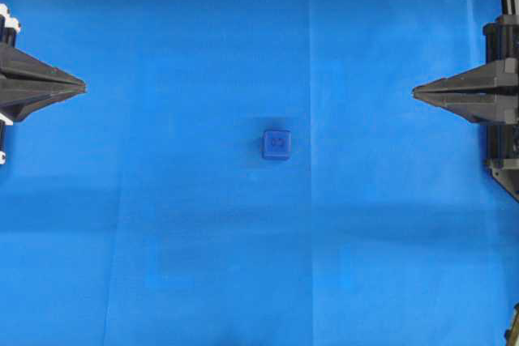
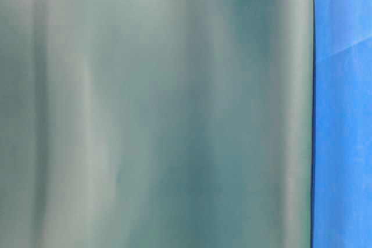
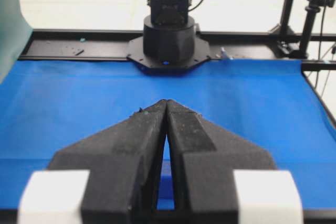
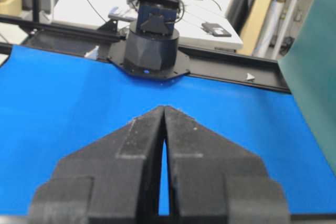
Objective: Handover the blue block to the right arm after grasping it with the left arm, then place it in the designated position.
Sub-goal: 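Open both grippers wide at their start positions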
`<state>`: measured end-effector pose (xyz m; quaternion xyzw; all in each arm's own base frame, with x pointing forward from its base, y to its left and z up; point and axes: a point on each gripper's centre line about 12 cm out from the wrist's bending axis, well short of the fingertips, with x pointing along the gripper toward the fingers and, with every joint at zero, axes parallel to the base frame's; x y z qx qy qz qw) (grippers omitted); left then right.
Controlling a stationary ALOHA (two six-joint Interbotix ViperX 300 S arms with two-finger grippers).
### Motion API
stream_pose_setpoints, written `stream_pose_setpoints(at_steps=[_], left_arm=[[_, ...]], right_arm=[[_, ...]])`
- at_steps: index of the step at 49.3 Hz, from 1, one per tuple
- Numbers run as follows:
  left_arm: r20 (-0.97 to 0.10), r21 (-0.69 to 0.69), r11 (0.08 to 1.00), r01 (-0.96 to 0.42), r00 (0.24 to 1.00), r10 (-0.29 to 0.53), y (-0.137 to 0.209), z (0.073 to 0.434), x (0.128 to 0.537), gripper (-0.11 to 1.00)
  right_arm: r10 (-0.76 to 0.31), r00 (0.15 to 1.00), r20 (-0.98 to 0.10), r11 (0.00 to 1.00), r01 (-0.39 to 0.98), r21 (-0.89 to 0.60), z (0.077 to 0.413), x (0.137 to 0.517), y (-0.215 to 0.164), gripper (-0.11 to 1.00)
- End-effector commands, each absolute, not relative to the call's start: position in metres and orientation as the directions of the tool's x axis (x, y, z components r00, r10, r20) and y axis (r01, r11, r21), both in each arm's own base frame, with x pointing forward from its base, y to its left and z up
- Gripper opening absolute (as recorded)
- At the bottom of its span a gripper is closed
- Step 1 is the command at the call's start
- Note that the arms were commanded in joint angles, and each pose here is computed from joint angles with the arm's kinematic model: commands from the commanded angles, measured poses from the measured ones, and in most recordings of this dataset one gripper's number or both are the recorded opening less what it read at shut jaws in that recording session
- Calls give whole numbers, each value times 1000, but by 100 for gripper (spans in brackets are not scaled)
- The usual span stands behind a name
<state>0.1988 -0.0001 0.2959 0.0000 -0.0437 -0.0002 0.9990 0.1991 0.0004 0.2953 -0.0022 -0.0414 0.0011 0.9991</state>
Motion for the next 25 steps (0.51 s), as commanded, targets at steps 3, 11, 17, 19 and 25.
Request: stream_pose_setpoints(at_steps=[3,11,17,19,25], left_arm=[[52,0,1000,4,999,-4,-1,294,201,0],[57,5,1000,4,998,-4,-1,296,199,0],[61,1,1000,3,998,-3,0,297,199,0],[58,3,1000,3,998,-3,0,296,199,0],[51,8,1000,0,999,0,0,295,200,0]], right_arm=[[1,997,72,1000,0,-12,299,203,0,0],[-5,1000,6,1000,5,-9,298,207,-1,-3],[-11,1000,21,1000,12,-9,301,207,-2,-3],[-17,1000,26,1000,18,-9,302,207,-4,-3],[-31,999,20,999,31,-9,300,207,-7,-3]])
